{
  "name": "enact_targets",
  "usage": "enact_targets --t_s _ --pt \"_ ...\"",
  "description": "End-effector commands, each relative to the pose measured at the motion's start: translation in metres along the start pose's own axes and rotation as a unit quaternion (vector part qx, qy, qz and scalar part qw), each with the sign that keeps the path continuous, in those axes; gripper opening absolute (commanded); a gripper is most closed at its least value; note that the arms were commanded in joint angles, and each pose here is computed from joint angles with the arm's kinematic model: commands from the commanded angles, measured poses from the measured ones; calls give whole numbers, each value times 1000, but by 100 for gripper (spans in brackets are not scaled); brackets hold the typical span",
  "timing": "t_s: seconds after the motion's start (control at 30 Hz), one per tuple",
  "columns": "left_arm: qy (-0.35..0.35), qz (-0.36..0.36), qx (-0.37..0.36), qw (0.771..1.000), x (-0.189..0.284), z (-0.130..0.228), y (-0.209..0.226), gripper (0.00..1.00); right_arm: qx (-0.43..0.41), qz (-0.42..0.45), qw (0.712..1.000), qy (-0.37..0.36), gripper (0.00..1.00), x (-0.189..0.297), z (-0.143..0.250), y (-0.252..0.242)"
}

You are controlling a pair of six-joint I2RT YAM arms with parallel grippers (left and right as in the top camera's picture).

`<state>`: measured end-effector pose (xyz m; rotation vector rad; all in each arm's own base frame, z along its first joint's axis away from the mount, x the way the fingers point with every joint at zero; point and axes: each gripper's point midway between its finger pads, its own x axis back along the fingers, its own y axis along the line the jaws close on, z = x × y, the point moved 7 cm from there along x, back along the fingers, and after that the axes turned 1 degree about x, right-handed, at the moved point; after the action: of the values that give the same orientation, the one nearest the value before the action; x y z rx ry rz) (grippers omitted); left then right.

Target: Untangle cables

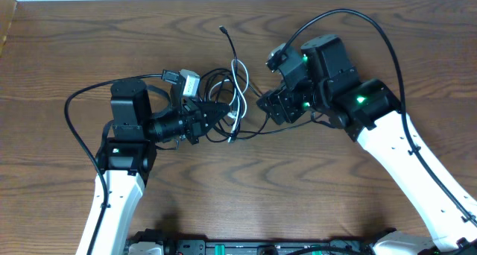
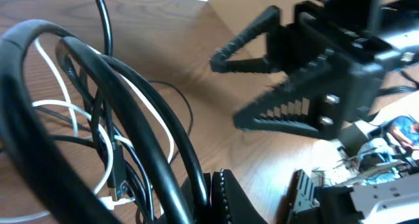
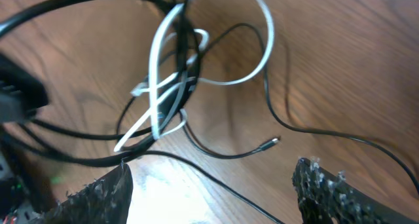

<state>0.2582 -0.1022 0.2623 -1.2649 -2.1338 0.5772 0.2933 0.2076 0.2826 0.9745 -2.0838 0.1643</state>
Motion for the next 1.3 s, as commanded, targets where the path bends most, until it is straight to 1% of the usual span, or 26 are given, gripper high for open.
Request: enact_targets --t_s 0.0,0.17,0.27,0.43,0.47,0.73,0.8,0.97,1.0,1.07,1.13,1.17,1.2,1.27 --pt "-5 -7 -19 1000 1 -2 0 8 25 -26 999 0 75 -3 -3 18" --pt "-4 -1 -17 1000 1 -2 -1 8 46 -38 998 -3 75 -8 -5 35" --pt "0 18 -18 1000 1 -1 -5 8 51 -24 998 -3 75 -10 -5 36" --pt "3 34 -18 999 1 -1 -8 8 51 -10 999 2 71 -13 -4 33" --pt "4 37 -18 999 1 0 -9 8 50 -10 999 5 70 -15 -4 32" --pt "5 41 -17 999 1 0 -10 8 36 -11 998 40 68 -50 4 23" --pt "7 41 -14 999 1 1 -10 8 31 -11 998 44 65 -59 5 21" --pt "11 40 -7 999 1 3 -9 8 28 -12 998 51 56 -72 7 19" --pt "11 40 -6 999 1 3 -9 8 28 -12 998 51 54 -73 7 19" --pt "11 40 -6 999 1 3 -9 8 28 -12 998 52 40 -74 7 19" --pt "11 40 -6 999 1 3 -9 8 28 -12 998 51 20 -74 7 19" --pt "11 40 -6 999 1 3 -9 8 28 -12 998 49 4 -74 6 19" --pt "11 40 -6 999 1 3 -9 8 26 -12 998 48 1 -74 6 19" --pt "11 40 -6 999 1 3 -9 8 15 -11 999 47 1 -74 5 19"
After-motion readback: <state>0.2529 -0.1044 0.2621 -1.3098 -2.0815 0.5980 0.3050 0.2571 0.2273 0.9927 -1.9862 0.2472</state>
